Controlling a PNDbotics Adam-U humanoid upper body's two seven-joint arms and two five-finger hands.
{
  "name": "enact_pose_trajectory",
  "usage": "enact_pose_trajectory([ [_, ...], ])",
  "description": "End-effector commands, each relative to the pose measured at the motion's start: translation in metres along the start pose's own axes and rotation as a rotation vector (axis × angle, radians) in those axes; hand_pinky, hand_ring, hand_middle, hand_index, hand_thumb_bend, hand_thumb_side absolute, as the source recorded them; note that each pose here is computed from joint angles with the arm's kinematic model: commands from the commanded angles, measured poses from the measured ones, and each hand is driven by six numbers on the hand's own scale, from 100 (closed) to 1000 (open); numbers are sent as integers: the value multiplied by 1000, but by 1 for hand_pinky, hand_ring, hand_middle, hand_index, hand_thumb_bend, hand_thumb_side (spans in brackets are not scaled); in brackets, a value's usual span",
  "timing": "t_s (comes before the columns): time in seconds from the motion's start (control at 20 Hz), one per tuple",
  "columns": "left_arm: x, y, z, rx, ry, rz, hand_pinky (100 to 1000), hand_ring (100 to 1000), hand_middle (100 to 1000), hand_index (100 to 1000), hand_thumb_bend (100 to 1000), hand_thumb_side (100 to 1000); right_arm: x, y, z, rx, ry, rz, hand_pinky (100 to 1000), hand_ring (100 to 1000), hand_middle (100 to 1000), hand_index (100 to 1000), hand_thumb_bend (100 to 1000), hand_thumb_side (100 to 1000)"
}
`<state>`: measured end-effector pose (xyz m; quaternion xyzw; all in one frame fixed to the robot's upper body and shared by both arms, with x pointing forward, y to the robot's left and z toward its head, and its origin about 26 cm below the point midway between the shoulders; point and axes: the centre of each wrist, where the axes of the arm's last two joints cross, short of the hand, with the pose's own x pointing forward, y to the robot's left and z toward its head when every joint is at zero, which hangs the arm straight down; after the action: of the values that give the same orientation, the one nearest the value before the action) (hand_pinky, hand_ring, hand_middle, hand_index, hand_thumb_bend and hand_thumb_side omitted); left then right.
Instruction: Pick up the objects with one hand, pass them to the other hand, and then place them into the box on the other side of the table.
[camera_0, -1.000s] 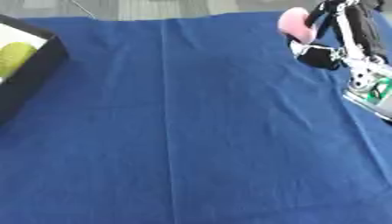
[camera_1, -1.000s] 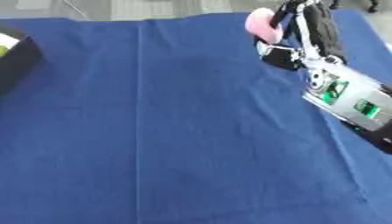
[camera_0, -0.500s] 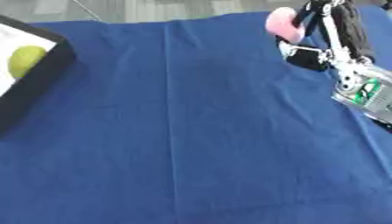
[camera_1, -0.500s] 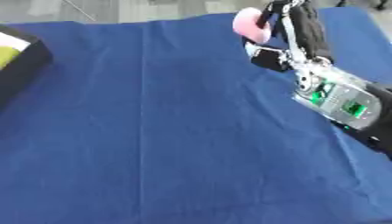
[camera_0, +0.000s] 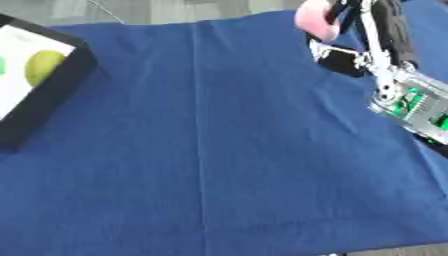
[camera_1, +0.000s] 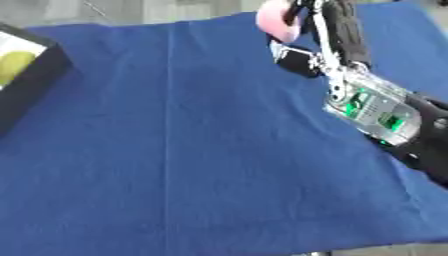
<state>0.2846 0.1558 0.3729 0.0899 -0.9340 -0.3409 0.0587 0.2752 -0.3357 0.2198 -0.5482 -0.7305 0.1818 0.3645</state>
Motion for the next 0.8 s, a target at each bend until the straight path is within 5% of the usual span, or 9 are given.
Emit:
enact_pose_trajectory([
  [0.05, 10, -3, -10, -48, -38, 8, 703, 552, 553, 673, 100, 201, 8, 1, -3, -205, 80, 112, 1000, 403, 526, 445, 323, 100],
  [0.45, 26, -19, -29, -176, -51, 25, 742, 601, 599, 690, 100, 347, 22, 18, 5, -196, 39, 91, 1000, 402, 526, 443, 321, 100],
  [0.8, 42, -38, -42, -318, -18, 36, 765, 640, 646, 732, 100, 283, 33, 31, 13, -172, 39, 34, 1000, 392, 526, 434, 334, 100],
])
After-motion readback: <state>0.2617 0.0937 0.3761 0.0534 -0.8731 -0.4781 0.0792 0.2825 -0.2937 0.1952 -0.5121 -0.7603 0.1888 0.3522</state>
